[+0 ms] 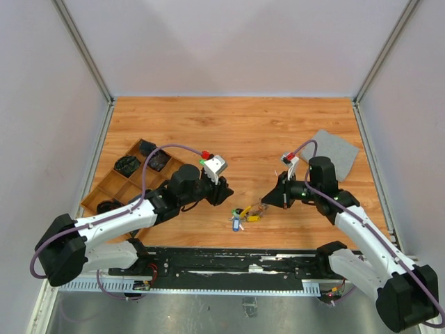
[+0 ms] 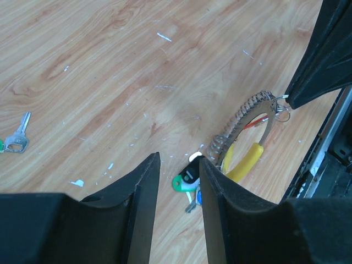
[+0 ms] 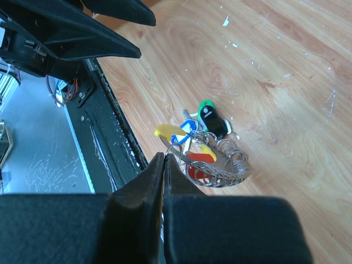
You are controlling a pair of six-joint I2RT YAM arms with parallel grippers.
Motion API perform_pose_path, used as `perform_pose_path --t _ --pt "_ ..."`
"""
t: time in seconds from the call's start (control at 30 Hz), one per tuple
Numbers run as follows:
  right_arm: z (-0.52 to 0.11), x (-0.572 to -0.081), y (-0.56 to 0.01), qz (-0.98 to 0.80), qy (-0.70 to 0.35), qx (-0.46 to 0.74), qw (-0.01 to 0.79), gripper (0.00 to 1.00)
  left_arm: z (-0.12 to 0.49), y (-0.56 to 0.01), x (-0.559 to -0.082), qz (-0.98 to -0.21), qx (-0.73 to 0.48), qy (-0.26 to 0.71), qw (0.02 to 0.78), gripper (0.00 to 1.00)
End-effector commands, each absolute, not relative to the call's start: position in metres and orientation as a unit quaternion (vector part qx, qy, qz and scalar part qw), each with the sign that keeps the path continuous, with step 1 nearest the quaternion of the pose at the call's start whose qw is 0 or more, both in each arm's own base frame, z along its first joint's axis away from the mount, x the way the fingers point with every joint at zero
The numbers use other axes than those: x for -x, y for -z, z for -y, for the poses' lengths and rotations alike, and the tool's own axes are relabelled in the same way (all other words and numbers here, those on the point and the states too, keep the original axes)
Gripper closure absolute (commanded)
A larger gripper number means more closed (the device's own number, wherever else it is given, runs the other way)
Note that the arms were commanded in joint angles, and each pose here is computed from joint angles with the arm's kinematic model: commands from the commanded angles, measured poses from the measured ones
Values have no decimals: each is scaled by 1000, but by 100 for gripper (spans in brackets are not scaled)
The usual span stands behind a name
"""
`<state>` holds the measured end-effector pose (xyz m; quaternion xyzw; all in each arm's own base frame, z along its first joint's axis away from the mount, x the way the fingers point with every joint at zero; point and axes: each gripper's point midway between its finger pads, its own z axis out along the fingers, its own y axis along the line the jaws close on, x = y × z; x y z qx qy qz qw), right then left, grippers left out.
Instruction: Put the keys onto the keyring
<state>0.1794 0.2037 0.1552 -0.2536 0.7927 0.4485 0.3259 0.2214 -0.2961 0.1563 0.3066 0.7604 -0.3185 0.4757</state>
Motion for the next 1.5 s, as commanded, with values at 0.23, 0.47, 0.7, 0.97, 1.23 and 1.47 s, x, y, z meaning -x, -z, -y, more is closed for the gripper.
perform_pose_path --t 0.23,0.47,0.7,0.97,1.23,1.47 --pt "-206 -204 -180 -798 -422 247 351 99 288 -170 -230 -760 -274 312 500 60" --pt "-209 -238 -216 -796 -402 221 395 99 262 -199 -241 -757 -232 277 545 59" --pt "-253 -266 -243 -776 -425 255 390 99 231 -227 -244 -753 -172 251 584 59" --pt "-329 -250 -250 -739 -461 327 366 99 182 -250 -242 -749 -103 197 624 59" --pt "-296 -210 -147 -773 -398 384 311 99 173 -245 -241 -751 -92 183 628 58" --pt "-238 -179 -87 -840 -313 351 271 99 182 -237 -243 -752 -103 191 622 58"
